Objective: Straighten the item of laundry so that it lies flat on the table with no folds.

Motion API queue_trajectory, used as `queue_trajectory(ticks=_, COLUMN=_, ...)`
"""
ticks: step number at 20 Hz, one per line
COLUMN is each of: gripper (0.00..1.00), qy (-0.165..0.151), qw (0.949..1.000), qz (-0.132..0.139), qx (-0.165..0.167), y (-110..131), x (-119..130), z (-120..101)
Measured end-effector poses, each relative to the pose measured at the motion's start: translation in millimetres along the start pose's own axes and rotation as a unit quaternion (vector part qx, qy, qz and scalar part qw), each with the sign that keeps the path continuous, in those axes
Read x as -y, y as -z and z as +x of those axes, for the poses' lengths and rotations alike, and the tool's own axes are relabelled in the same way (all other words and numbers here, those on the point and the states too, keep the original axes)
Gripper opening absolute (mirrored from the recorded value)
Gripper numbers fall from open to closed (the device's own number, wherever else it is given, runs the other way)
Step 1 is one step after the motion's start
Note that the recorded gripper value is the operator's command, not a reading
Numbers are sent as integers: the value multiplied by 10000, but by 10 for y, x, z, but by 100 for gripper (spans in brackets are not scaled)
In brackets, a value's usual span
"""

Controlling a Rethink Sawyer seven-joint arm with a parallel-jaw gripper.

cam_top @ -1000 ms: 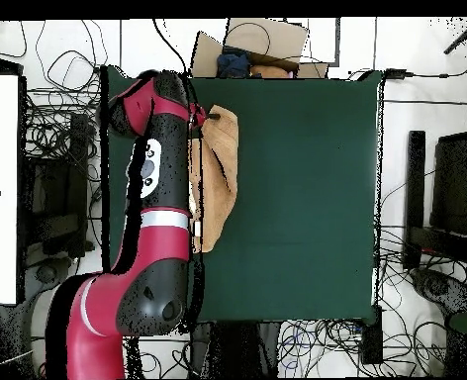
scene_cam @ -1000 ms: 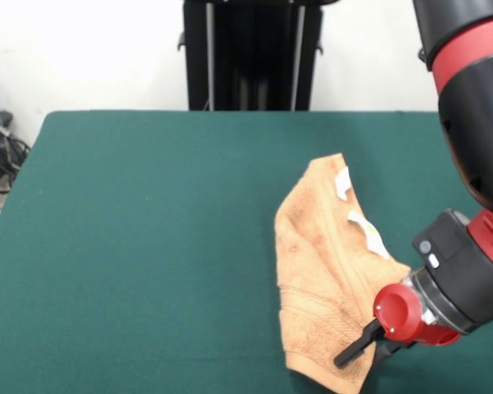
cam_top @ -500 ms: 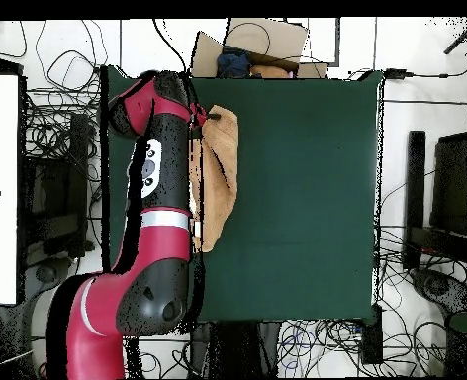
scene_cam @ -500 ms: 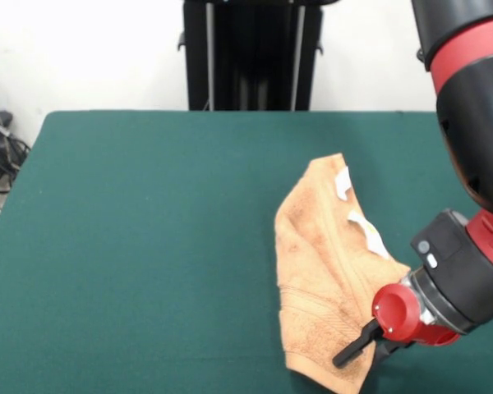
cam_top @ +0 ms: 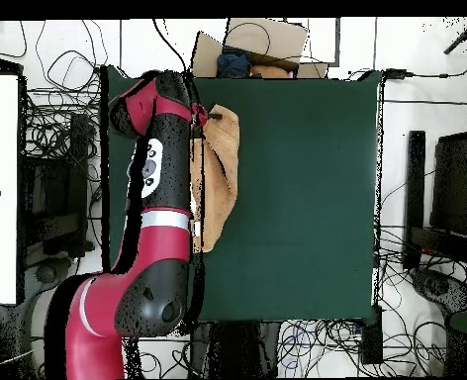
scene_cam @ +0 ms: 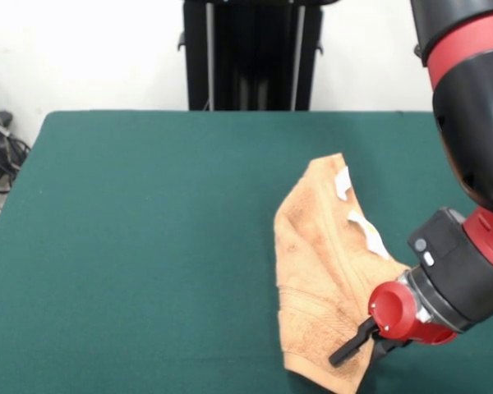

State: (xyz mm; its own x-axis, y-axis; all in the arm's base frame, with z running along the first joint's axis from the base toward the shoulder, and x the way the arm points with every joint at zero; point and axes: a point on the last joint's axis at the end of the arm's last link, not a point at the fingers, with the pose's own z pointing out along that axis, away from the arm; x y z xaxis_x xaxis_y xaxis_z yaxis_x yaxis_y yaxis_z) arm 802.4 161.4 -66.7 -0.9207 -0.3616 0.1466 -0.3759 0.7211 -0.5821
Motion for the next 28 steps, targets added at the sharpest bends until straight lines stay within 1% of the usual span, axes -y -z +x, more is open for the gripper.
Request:
queue_trajectory(ticks=12, gripper=100, qy=-97, qw=9999, qz=25, qx=105, y=102, x=176, z=-20)
queue_trajectory(ticks=21, gripper=100, qy=-117, qw=9998, qz=32, qx=129, y=139, x=210, z=-35)
queue_trajectory(ticks=22, gripper=0, qy=-116, qw=9998, qz=33, qx=152, y=135, x=209, z=-39)
queue_trajectory(ticks=28, gripper=0, qy=-114, qw=9997, qz=38, qx=219, y=116, x=210, z=-46)
